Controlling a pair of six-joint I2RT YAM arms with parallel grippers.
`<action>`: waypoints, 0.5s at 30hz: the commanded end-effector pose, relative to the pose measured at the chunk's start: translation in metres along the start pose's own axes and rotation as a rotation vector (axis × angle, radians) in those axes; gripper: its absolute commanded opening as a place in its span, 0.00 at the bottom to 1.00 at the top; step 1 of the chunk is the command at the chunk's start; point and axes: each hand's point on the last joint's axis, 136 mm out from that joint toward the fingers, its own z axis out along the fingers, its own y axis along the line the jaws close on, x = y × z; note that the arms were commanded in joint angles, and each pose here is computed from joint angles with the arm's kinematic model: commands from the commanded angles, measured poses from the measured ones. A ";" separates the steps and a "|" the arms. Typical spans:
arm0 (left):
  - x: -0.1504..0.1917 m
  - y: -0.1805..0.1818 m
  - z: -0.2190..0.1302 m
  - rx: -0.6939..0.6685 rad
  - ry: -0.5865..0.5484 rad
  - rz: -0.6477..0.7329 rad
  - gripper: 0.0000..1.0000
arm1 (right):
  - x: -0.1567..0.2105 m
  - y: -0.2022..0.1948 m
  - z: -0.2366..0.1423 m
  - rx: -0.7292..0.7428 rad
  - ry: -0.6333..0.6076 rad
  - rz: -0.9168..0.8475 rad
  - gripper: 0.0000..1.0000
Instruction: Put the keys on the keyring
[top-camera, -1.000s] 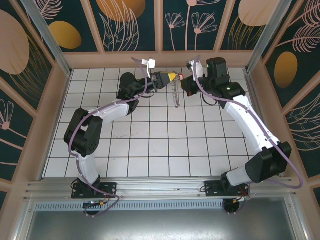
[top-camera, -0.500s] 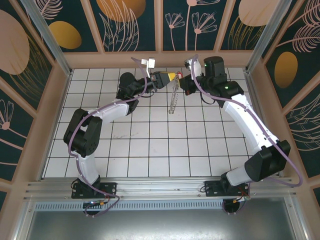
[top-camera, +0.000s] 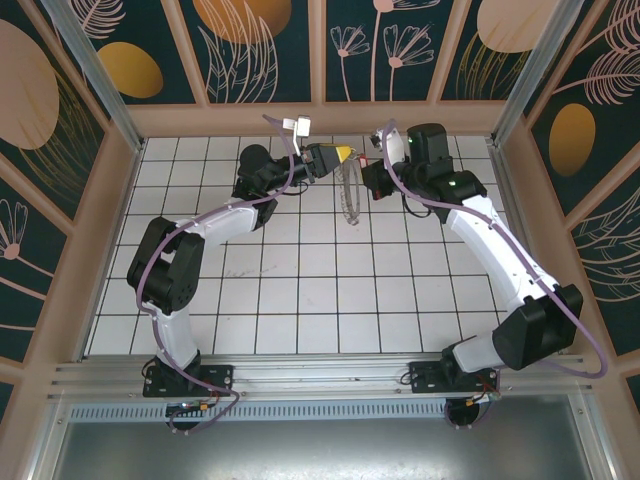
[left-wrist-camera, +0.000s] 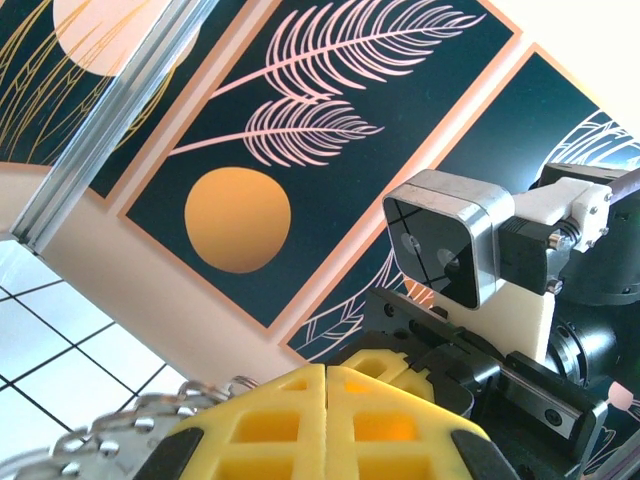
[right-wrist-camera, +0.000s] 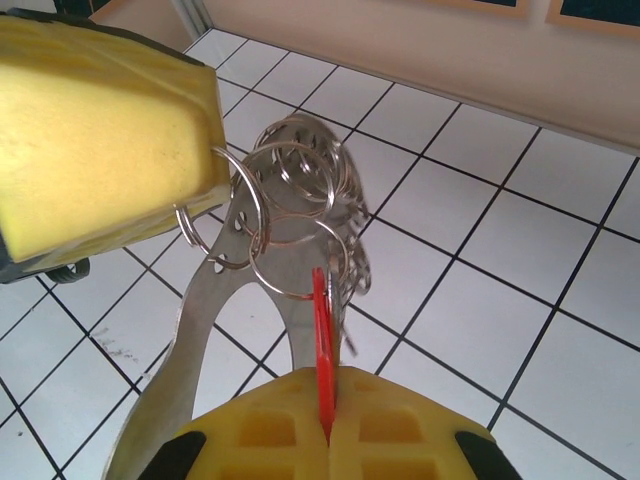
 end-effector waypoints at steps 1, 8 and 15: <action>-0.016 -0.026 0.000 0.052 -0.030 0.074 0.00 | -0.025 0.007 -0.015 -0.005 -0.072 -0.033 0.00; -0.016 -0.027 0.000 0.054 -0.031 0.074 0.00 | -0.042 0.014 -0.018 -0.036 -0.100 -0.047 0.00; -0.017 -0.028 0.000 0.054 -0.032 0.075 0.00 | -0.046 0.018 -0.016 -0.051 -0.100 -0.054 0.00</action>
